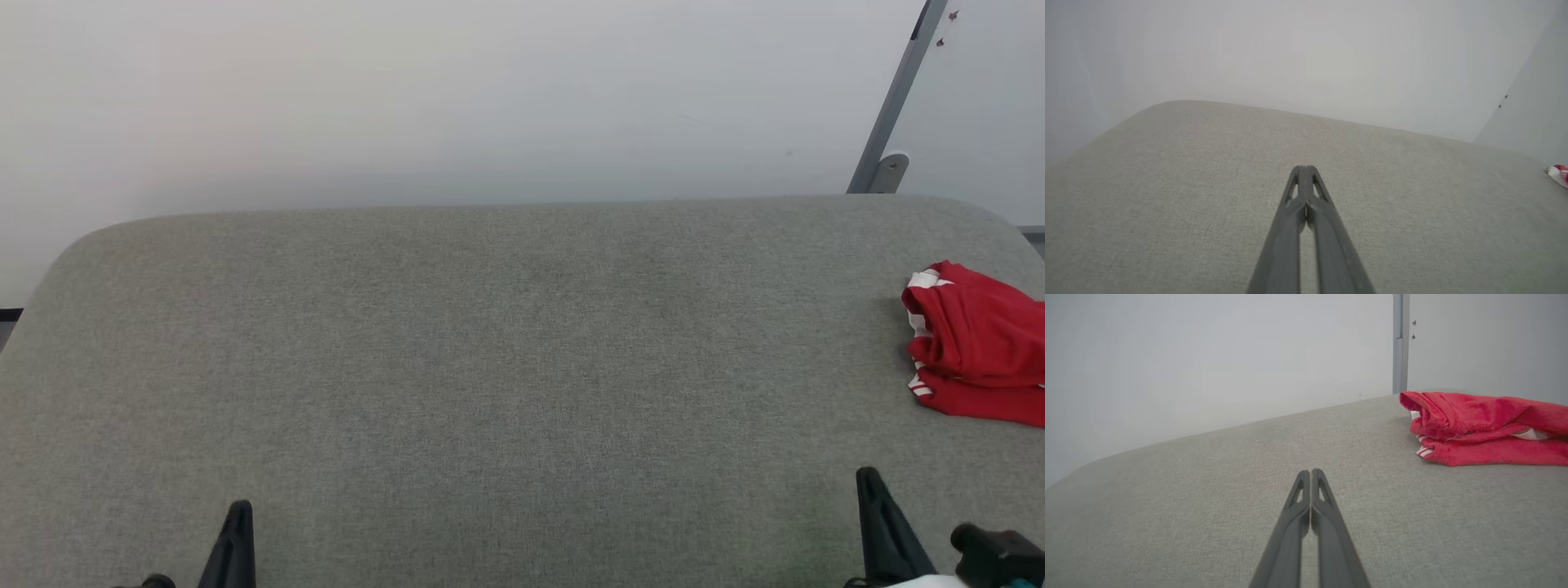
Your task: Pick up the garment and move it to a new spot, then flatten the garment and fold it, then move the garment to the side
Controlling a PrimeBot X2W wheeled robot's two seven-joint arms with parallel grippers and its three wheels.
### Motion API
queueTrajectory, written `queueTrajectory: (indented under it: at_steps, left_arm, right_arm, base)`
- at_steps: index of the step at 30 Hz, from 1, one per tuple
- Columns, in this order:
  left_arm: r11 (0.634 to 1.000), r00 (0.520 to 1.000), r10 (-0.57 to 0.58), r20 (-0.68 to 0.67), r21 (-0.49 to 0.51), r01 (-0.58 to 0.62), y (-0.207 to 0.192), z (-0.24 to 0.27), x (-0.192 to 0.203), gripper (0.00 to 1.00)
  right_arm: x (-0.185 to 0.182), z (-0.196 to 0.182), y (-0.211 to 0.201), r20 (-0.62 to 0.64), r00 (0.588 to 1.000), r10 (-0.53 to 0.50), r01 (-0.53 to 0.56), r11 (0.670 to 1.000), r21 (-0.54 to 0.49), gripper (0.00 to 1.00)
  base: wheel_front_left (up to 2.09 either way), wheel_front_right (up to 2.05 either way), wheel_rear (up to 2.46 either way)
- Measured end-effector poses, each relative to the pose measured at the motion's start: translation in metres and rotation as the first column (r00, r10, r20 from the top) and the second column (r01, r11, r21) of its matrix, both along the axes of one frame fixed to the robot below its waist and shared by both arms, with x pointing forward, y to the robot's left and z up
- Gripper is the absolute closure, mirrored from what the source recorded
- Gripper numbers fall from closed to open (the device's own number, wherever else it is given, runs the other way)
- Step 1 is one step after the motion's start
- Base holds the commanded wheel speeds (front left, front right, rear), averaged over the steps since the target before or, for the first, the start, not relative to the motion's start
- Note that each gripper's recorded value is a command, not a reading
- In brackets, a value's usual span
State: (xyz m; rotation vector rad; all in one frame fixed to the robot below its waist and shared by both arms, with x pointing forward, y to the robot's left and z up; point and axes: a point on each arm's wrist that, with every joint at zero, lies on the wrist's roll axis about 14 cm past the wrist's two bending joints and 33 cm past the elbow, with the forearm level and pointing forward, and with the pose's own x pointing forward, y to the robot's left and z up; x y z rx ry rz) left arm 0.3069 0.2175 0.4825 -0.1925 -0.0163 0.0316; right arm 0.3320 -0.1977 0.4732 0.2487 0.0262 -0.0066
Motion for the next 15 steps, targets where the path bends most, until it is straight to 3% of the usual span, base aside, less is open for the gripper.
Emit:
queueTrajectory:
  at_steps: [15]
  left_arm:
    - [0.966, 0.999, 0.041, -0.036, -0.254, -0.049, 0.003, -0.006, 0.01, 1.0]
  right_arm:
    - [0.006, -0.004, -0.006, -0.039, 0.998, -0.046, 0.054, 0.97, 0.239, 1.0]
  base:
    - [0.0, 0.0, 0.0]
